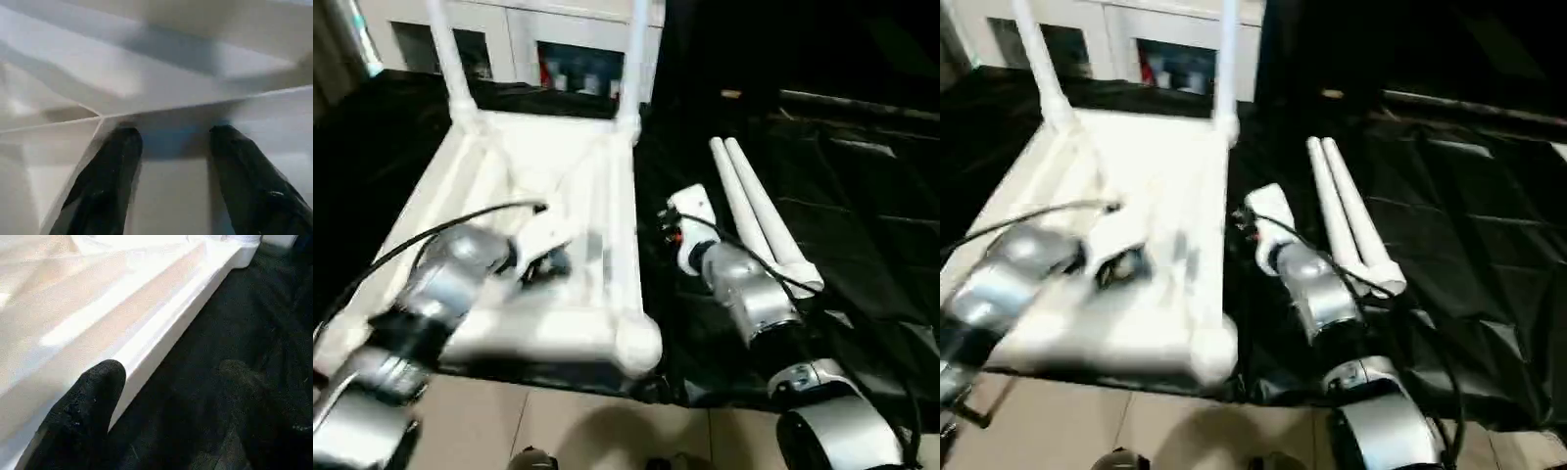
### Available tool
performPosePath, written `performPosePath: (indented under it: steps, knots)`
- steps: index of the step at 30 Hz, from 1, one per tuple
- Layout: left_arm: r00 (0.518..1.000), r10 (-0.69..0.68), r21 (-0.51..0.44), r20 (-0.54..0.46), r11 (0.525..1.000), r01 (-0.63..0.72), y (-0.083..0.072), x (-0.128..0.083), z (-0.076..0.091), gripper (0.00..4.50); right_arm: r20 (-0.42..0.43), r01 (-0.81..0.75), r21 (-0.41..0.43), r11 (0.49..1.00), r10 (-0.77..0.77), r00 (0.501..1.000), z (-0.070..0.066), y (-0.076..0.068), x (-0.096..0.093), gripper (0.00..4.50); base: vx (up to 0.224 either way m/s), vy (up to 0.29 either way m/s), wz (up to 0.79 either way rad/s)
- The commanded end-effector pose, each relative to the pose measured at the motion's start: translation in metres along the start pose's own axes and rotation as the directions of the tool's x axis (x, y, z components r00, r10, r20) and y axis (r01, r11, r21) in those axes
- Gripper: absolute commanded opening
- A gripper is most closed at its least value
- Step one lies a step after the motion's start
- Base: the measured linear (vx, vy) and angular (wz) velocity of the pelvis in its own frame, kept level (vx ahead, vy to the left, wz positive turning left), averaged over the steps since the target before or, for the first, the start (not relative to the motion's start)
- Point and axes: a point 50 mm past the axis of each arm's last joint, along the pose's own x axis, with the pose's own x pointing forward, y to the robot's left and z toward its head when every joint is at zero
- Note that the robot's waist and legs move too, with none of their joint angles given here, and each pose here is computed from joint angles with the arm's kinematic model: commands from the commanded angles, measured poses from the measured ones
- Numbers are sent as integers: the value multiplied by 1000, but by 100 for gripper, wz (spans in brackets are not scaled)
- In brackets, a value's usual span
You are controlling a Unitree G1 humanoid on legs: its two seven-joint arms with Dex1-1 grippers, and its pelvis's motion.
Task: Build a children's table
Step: Rotate table base
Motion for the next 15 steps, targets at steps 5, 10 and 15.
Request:
performPosePath:
  steps: [5, 10, 15]
  knots:
    - [910, 411, 42, 57, 909, -414, 38, 3, 13, 268, 27, 72, 1, 997, -72, 997, 5, -23, -9, 355, 0, 0, 0]
    - [851, 488, 30, 194, 864, -503, 48, -3, 30, 268, 45, 63, -16, 998, -62, 997, 10, -24, -14, 355, 0, 0, 0]
    - [903, 288, -110, 318, 957, -267, 32, -13, 41, 268, 78, -93, -24, 995, 95, 992, 18, -22, -26, 355, 0, 0, 0]
